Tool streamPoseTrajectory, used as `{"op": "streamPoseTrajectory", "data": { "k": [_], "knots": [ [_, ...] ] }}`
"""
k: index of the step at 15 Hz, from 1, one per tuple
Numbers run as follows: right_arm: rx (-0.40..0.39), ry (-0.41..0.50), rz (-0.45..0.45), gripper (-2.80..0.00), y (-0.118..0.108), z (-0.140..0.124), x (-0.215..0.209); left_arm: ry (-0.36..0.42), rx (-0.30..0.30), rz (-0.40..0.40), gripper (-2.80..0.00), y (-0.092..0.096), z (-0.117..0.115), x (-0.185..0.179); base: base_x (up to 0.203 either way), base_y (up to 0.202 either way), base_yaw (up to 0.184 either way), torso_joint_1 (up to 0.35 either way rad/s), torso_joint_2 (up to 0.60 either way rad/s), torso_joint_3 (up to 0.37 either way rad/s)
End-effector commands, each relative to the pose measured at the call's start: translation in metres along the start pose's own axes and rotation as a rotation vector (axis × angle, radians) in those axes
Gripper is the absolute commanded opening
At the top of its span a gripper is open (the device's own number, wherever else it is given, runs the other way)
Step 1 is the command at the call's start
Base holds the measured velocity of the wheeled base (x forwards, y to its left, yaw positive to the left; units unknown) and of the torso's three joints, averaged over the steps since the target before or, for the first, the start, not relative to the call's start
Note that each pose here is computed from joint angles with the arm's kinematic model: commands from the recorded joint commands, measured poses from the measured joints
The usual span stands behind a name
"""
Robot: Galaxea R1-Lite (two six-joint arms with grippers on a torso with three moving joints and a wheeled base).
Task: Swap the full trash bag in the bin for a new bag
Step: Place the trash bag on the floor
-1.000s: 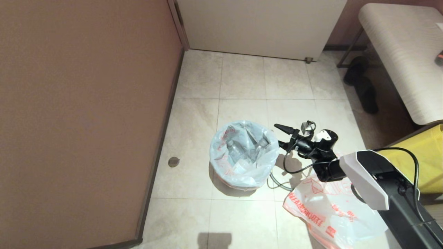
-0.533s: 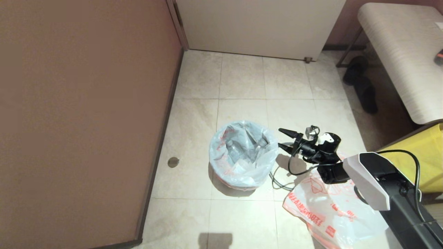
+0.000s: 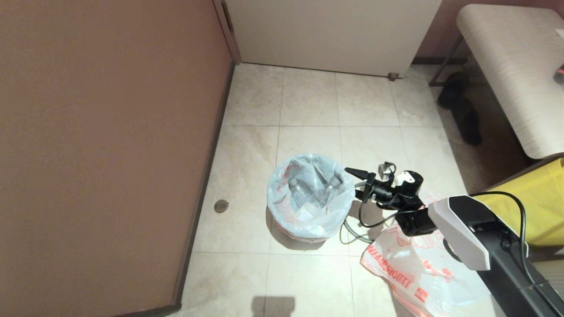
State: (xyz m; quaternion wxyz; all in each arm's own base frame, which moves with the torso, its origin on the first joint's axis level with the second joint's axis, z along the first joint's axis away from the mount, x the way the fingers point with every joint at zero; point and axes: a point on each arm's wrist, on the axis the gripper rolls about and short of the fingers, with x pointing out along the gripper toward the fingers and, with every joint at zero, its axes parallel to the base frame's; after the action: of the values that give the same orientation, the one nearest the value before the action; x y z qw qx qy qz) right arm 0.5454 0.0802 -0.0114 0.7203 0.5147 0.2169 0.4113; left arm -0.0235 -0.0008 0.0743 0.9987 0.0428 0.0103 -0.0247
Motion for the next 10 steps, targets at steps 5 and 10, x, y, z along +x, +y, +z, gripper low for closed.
{"op": "streamPoseTrajectory", "data": {
  "k": [5,10],
  "knots": [
    [0.001,0.013,0.01,0.0,0.0017,-0.0037,0.004,0.002,0.001,-0.001,-2.8,0.0,0.0,0.0001,0.0,0.0,0.0,0.0,0.0,0.0],
    [-0.005,0.013,0.014,0.0,0.0037,-0.0035,0.0049,0.002,0.001,-0.001,-2.8,0.0,0.0,0.0001,0.0,0.0,0.0,0.0,0.0,0.0]
  ]
}}
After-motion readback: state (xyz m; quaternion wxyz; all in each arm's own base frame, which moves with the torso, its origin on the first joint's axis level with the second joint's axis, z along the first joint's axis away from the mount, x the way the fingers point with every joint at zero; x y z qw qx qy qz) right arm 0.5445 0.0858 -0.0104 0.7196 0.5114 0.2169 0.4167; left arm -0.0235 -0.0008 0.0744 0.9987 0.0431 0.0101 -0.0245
